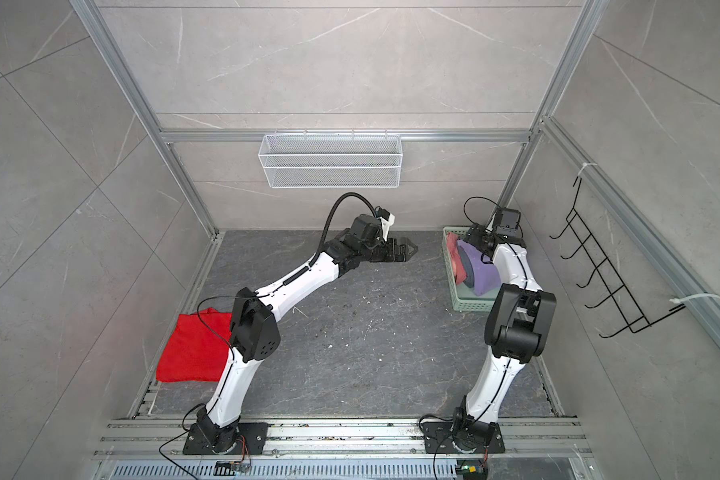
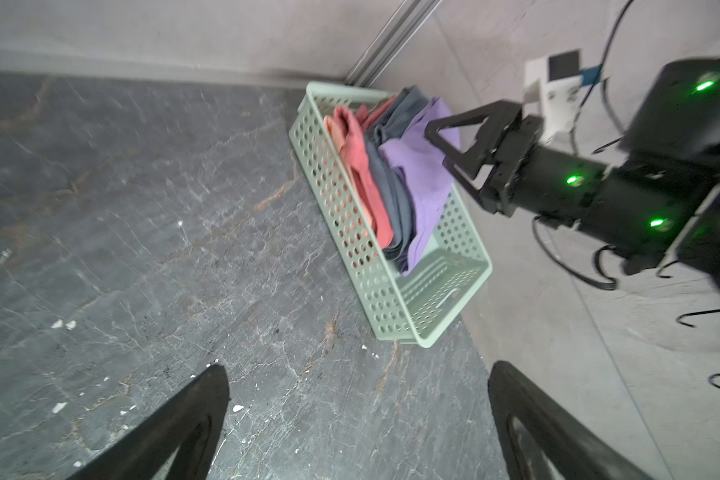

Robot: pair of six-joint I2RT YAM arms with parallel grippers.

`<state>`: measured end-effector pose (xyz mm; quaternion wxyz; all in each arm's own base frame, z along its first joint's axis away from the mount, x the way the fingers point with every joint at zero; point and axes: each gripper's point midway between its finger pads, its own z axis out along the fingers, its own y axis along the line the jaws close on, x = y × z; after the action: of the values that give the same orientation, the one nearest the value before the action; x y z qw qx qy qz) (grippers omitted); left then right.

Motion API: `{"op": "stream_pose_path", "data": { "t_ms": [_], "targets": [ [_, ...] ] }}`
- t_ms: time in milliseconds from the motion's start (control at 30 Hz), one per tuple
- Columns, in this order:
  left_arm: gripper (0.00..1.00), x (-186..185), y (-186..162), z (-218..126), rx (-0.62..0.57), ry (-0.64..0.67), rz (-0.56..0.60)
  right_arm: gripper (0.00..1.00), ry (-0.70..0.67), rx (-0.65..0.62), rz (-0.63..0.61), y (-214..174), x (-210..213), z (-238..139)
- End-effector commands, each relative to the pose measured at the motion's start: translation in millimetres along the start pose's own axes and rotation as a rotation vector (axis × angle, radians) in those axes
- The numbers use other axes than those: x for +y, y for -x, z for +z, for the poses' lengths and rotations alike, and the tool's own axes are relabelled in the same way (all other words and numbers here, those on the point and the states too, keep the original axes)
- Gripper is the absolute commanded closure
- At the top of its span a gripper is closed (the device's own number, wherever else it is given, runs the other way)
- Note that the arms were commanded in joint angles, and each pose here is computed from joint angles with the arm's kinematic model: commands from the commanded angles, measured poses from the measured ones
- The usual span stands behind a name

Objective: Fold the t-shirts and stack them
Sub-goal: 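Reach the right gripper to the purple t-shirt while the left arm advances, then grasp the purple t-shirt with the right gripper and lift it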

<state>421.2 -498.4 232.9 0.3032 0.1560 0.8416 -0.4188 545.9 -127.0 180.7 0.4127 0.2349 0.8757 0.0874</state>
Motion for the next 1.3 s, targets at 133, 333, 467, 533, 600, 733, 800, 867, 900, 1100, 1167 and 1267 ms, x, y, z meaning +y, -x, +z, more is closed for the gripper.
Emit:
{"op": "stream_pose_path", "data": {
  "t_ms": [133, 333, 467, 533, 600, 733, 800, 867, 900, 1100, 1167, 1267],
  "targets": [
    [0.00, -26.3, 9.1, -12.9, -0.025, -0.078, 0.003, 0.31, 0.028, 0.061, -0.035, -15.3, 0.2, 20.6],
    [0.00, -21.1, 9.0, -20.6, -0.044, -0.050, -0.008, 0.41, 0.008, 0.110, -0.014, -29.3, -7.9, 35.5],
    [0.00, -20.2, 8.9, -23.5, -0.050, -0.041, -0.015, 0.45, -0.016, 0.144, -0.001, -41.6, -16.2, 45.0],
    [0.00, -20.3, 8.9, -24.1, -0.050, -0.041, -0.016, 0.53, -0.031, 0.147, 0.007, -42.7, -19.3, 46.2],
    [0.00, -20.7, 8.3, -24.3, -0.049, -0.042, -0.018, 0.62, -0.028, 0.141, 0.013, -41.9, -17.5, 44.5],
    [0.00, -20.1, 8.7, -23.8, -0.049, -0.045, -0.017, 0.74, -0.017, 0.103, 0.021, -27.5, -11.2, 37.2],
    [0.00, -19.5, 9.3, -23.3, -0.051, -0.045, -0.018, 0.82, -0.008, 0.096, 0.022, -20.8, -7.9, 34.1],
    [0.00, -20.6, 9.5, -23.3, -0.052, -0.050, -0.020, 0.88, -0.002, 0.095, 0.022, -17.6, -5.6, 33.0],
    [0.00, -21.2, 10.0, -23.9, -0.053, -0.051, -0.019, 0.92, -0.002, 0.092, 0.023, -16.0, -5.4, 32.4],
    [0.00, -22.0, 8.7, -26.7, -0.049, -0.052, -0.015, 0.99, 0.011, 0.057, 0.017, -4.4, 1.6, 18.2],
    [0.00, -22.4, 8.5, -27.9, -0.049, -0.053, -0.012, 1.00, 0.012, 0.044, 0.014, 0.9, 3.7, 11.0],
    [0.00, -23.5, 8.6, -30.0, -0.050, -0.055, -0.012, 1.00, 0.001, 0.015, 0.010, 9.9, 6.4, -3.3]
  ]
}}
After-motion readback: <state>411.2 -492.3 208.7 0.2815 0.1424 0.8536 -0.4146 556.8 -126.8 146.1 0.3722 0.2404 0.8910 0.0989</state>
